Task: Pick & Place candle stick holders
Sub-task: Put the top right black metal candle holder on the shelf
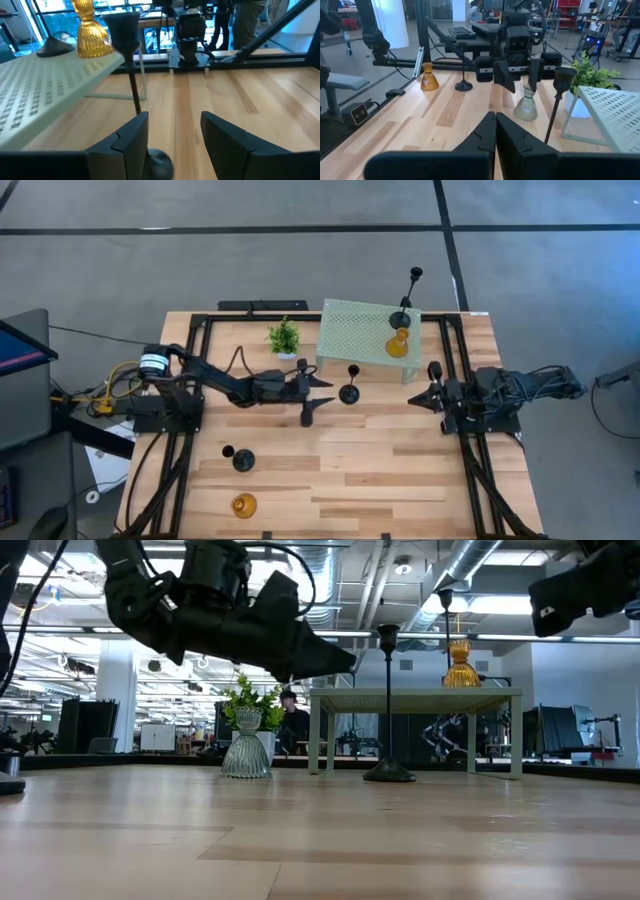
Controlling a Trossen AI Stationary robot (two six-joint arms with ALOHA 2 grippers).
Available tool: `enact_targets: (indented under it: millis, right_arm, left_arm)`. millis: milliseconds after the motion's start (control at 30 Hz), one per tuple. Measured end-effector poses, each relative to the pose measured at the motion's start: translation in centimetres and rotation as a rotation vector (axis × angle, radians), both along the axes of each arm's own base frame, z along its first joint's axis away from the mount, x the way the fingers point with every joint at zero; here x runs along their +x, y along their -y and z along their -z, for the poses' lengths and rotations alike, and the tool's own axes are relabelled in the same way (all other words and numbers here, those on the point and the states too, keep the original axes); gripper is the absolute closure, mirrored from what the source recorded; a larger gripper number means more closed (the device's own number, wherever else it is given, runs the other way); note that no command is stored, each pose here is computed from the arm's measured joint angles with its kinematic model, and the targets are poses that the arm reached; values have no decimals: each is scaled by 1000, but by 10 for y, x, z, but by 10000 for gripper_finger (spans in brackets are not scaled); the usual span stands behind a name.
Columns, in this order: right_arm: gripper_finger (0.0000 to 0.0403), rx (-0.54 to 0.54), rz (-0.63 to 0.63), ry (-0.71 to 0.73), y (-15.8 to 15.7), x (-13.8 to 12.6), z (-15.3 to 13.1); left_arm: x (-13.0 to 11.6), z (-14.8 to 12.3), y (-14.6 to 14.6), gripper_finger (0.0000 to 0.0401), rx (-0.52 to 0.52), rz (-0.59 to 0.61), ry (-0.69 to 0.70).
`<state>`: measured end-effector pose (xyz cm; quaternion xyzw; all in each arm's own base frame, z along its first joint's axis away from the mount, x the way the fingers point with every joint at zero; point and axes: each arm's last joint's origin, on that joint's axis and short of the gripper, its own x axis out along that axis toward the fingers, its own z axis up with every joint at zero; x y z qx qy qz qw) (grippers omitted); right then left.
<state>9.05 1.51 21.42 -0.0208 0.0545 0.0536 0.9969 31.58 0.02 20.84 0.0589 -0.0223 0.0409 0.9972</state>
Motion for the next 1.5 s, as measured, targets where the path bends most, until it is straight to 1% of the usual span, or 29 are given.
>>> enact_targets:
  millis: [100, 233, 500, 600, 767, 833, 900, 1000, 1133, 1333, 1500]
  right_arm:
    - [403, 3, 11, 23, 0, 0, -2]
    - [403, 1, 55, 33, 2, 0, -3]
    - [403, -1, 78, 34, 2, 0, -3]
    - [403, 0, 79, 39, 2, 0, -4]
    - [403, 0, 80, 41, 2, 0, -4]
    - [403, -1, 88, 42, 2, 0, -4]
    - [403, -2, 102, 42, 3, 0, -4]
    - [403, -4, 121, 44, 3, 0, -4]
    - [403, -5, 131, 45, 4, 0, -4]
    - [403, -3, 131, 49, 4, 0, -5]
    - [403, -3, 131, 50, 4, 0, -5]
  left_arm:
    - [6, 0, 0, 219, 0, -4, -1]
    - [13, 3, 0, 219, -1, -13, -9]
    - [32, 11, -3, 219, -12, -120, -26]
    - [36, 10, -6, 219, -53, -139, -15]
    - [37, 8, -12, 219, -83, -160, 1]
    - [38, 6, -15, 219, -128, -165, 14]
    - [40, 4, -16, 219, -151, -166, 29]
    - [43, 5, -16, 219, -153, -164, 19]
    - [50, 4, -15, 219, -152, -126, 29]
    - [61, 4, -16, 219, -152, -125, 39]
    - [64, 4, -16, 219, -150, -124, 40]
